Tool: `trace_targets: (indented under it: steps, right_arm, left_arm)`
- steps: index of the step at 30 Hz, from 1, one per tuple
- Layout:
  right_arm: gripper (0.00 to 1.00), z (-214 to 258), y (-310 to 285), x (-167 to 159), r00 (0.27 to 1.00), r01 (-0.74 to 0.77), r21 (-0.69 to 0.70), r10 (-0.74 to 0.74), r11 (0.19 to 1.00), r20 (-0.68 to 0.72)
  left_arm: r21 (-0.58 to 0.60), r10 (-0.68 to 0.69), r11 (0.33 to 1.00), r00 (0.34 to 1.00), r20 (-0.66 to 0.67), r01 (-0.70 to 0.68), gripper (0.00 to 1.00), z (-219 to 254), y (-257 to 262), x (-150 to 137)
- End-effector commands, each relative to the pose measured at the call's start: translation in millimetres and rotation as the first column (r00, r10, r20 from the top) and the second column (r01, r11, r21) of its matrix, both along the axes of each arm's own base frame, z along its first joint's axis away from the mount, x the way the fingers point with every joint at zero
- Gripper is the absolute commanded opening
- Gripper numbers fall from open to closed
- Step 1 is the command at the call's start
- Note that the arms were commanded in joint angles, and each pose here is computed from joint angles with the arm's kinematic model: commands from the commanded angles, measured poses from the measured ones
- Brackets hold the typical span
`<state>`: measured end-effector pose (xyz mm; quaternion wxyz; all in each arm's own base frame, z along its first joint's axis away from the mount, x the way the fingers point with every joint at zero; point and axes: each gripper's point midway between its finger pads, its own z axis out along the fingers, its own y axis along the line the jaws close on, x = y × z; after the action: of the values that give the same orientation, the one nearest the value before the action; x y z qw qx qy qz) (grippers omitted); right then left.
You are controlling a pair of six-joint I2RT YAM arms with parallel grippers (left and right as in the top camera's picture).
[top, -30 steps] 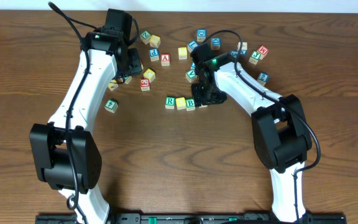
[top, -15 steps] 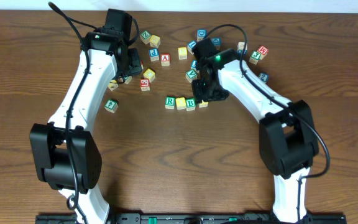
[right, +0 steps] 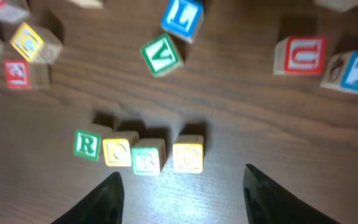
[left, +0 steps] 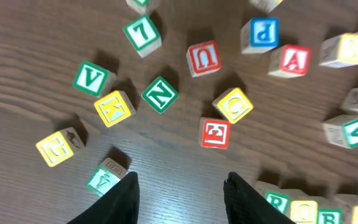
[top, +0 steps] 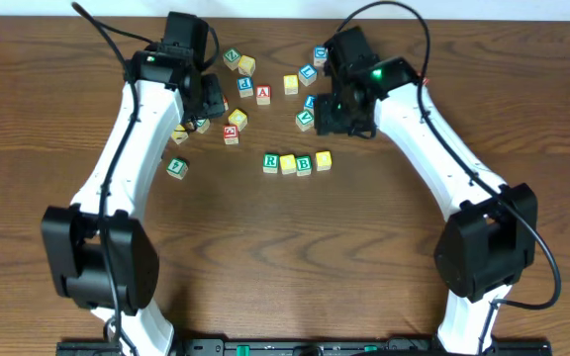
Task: Spell out ROBOT
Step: 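Release the O block and move the right gripper to the blue T block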
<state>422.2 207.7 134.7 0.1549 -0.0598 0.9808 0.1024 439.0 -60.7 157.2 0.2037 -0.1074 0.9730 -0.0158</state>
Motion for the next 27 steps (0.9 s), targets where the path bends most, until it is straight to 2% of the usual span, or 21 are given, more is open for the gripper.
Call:
trace_targets:
  steps: [1, 9, 18, 27]
  right_arm:
    - [0.57, 20.2, 1.5, 3.8, 0.999, -0.005, 0.021, 0.004, 1.0, 0.044]
    - [0.56, 19.7, -1.6, 5.5, 0.999, 0.005, 0.005, -0.005, 1.0, 0.051]
    - [0.56, 28.2, -20.1, 32.3, 0.974, 0.164, -0.035, -0.156, 0.986, 0.162]
    - [0.54, 30.2, -51.7, 49.4, 0.941, 0.295, -0.016, -0.287, 0.955, 0.181]
  left_arm:
    - [-0.008, -0.021, 1.0, 0.996, 0.086, 0.022, 0.44, 37.6, 0.8, -4.7]
    - [-0.012, -0.021, 1.0, 0.993, 0.119, 0.022, 0.44, 61.7, 3.2, -18.9]
    - [0.052, 0.005, 0.999, 0.995, 0.099, -0.01, 0.44, 60.6, 16.2, -25.5]
    - [0.055, 0.006, 0.998, 0.996, 0.091, -0.011, 0.44, 57.5, 16.4, -24.5]
